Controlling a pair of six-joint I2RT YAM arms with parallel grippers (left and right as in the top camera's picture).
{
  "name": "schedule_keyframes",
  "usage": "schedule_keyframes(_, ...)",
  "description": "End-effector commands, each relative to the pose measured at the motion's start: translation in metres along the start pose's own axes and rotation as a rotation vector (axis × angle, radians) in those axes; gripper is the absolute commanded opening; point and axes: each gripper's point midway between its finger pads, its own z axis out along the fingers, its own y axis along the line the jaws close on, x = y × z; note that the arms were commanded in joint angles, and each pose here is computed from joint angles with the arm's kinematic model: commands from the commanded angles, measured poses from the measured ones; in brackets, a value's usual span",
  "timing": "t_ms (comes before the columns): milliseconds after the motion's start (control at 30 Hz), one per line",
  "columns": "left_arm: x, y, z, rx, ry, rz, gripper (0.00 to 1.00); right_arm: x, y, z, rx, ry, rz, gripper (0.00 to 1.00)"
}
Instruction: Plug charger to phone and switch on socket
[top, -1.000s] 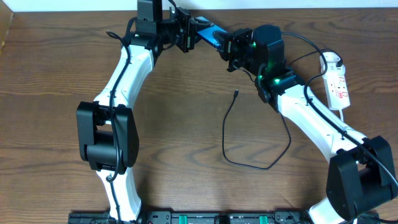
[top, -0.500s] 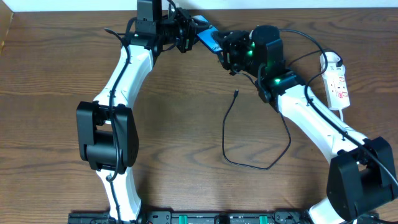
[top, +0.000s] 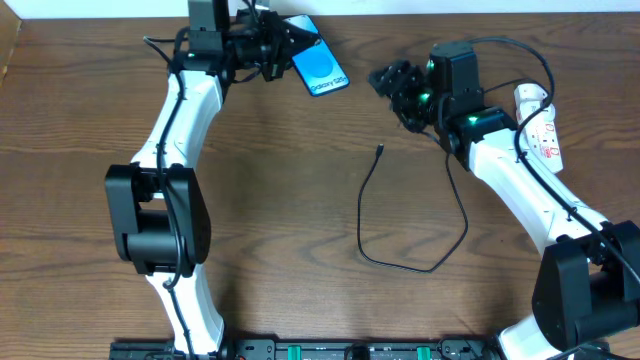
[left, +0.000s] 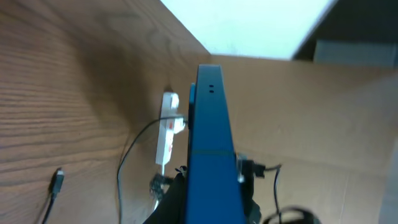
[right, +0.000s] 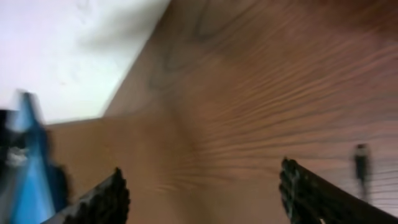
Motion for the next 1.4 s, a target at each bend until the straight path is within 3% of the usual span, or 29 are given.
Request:
schedule_keyframes(0, 0.027, -0.027, -0.007, 0.107, 0.133, 0.183, 0.07, 0.0, 0.007, -0.011, 0.004, -0.001, -0.295, 0.79)
schedule_keyframes(133, 0.038, -0.024, -0.009, 0.125, 0.179, 0.24, 0.07, 0.008, -0.006, -0.012, 0.051, 0.041, -0.388, 0.85)
schedule_keyframes(433, 0.042, 0.014, -0.009, 0.068, 0.204, 0.219, 0.06, 0.031, -0.035, -0.015, 0.164, 0.141, -0.485, 0.88)
schedule_keyframes(1033, 0.018, 0.044, -0.027, 0.048, 0.155, 0.146, 0.07, 0.066, -0.035, 0.008, 0.192, 0.189, -0.454, 0.68)
schedule_keyframes(1367, 0.015, 0.046, -0.03, 0.046, 0.147, 0.14, 0.07, 0.067, -0.02, 0.031, 0.244, 0.272, -0.494, 0.68)
